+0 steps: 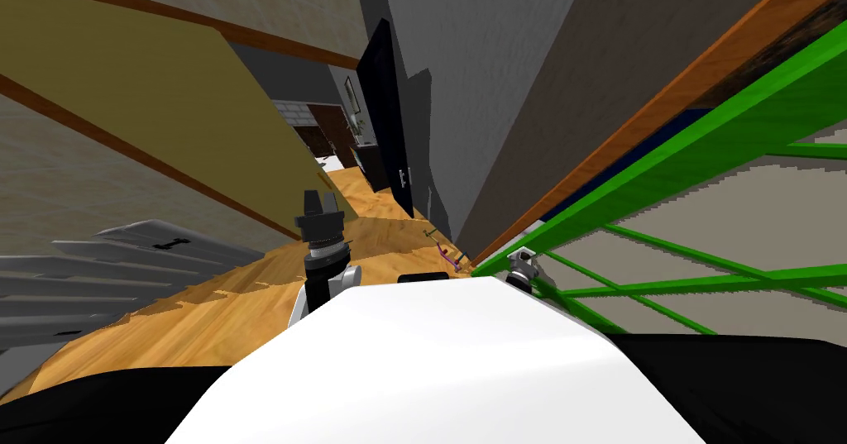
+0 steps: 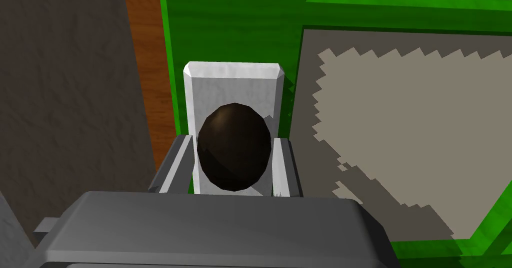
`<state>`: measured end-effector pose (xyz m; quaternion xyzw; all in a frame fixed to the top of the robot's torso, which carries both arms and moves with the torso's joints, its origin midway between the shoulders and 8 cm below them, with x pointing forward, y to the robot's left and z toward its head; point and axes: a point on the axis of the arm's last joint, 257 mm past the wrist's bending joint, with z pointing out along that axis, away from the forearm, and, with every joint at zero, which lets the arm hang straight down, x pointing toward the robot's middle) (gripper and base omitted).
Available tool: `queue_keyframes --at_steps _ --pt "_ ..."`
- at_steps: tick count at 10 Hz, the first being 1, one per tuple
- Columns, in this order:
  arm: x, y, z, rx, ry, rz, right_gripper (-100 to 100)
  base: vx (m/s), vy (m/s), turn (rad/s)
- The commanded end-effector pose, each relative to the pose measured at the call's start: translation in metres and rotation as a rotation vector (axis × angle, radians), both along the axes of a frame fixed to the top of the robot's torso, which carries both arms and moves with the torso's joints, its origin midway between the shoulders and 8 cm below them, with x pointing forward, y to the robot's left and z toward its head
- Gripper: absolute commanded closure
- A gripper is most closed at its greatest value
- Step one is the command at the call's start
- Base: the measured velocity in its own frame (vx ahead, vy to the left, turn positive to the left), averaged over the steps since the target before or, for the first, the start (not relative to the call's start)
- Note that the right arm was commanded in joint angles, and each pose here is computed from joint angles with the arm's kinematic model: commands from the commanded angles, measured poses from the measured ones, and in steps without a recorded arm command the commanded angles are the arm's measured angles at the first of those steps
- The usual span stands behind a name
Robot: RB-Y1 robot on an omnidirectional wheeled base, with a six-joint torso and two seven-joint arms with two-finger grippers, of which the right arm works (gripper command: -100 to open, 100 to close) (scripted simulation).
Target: Pull the door open
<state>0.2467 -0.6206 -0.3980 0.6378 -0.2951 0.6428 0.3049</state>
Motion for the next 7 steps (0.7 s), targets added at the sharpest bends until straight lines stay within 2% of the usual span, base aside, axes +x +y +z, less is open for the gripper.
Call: queue_keyframes --at_steps 1,3,4,5,6,7 --pt "0.007 0.002 0.001 0.0 -0.006 0.029 100 -0.109 0.038 -0.008" --pt "0.016 0.01 0.001 0.005 -0.004 0.081 100 -0.079 0.004 0.006" --pt "0.016 0.01 0.001 0.005 -0.004 0.081 100 -0.058 -0.013 0.01" --pt "0.023 0.019 -0.001 0.013 0.0 0.127 100 -0.094 -0.045 0.015" --pt "0.019 0.013 0.0 0.009 0.0 0.103 100 -0.047 -0.025 0.027" --pt "0.026 0.021 0.0 0.012 0.0 0.139 100 -0.111 0.011 0.07"
